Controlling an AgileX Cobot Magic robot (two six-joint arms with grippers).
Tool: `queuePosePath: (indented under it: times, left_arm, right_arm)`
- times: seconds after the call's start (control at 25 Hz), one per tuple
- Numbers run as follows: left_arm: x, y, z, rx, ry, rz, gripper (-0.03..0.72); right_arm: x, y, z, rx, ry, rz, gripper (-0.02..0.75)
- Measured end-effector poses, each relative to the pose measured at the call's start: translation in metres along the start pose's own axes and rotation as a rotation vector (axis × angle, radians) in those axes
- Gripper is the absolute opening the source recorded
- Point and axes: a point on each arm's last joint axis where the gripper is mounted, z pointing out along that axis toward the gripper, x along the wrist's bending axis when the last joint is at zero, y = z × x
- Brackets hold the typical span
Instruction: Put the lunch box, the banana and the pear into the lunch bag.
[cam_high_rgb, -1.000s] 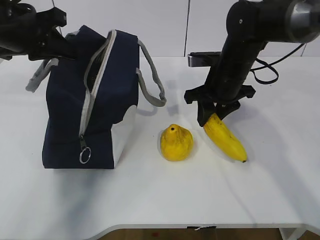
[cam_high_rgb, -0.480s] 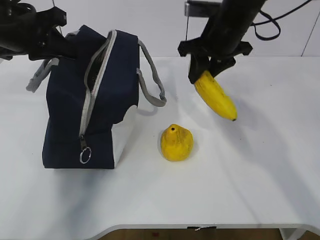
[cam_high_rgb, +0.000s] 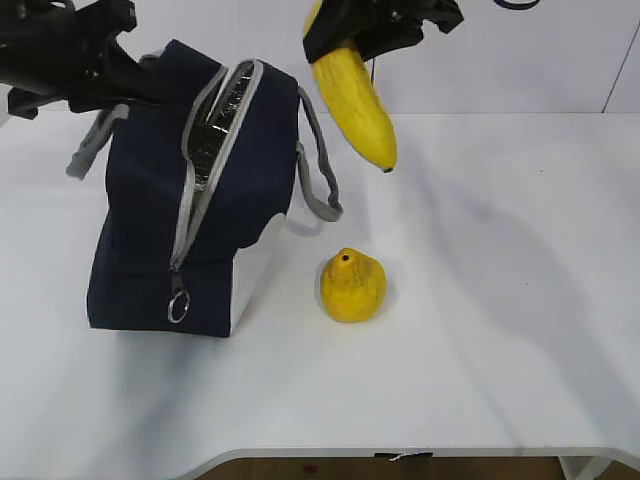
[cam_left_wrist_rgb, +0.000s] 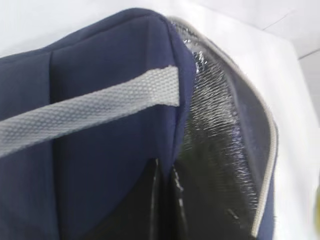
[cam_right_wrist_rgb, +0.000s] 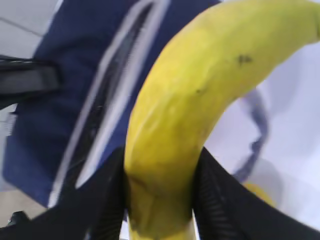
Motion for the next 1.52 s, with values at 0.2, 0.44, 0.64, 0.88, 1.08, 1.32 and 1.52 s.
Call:
queuePosePath:
  times: [0.2,0.44,0.64,0.88,1.08,1.32,1.52]
  left_arm:
    - [-0.006,0.001,0.000,-0.012,-0.064,-0.029,-0.005]
    - [-0.010,0.001,0.000,-0.013,-0.105,-0.045,-0.005]
    - [-0.012,0.001,-0.001,-0.009,-0.126,-0.044,-0.005]
    - [-0.012,0.000,-0.001,-0.004,-0.136,-0.046,-0.005]
    - [-0.013,-0.001,-0.001,0.009,-0.145,-0.044,-0.005]
    - [-0.013,-0.001,-0.001,0.012,-0.149,-0.044,-0.005]
    - [-0.014,0.000,-0.002,0.006,-0.152,-0.047,-0.005]
  right_arm:
    - [0.026,-0.004,0.011,0.022,0.064,-0.057,0.314]
    - [0.049,-0.010,0.023,0.053,0.106,-0.117,0.314]
    - [0.041,-0.012,0.045,0.094,0.114,-0.095,0.314]
    - [0.027,-0.013,0.080,0.122,0.161,-0.054,0.314]
    - [0.019,-0.012,0.105,0.089,0.184,-0.027,0.314]
    - [0.021,-0.005,0.118,0.005,0.260,0.050,0.314]
    - [0.021,-0.001,0.120,-0.041,0.277,0.074,0.314]
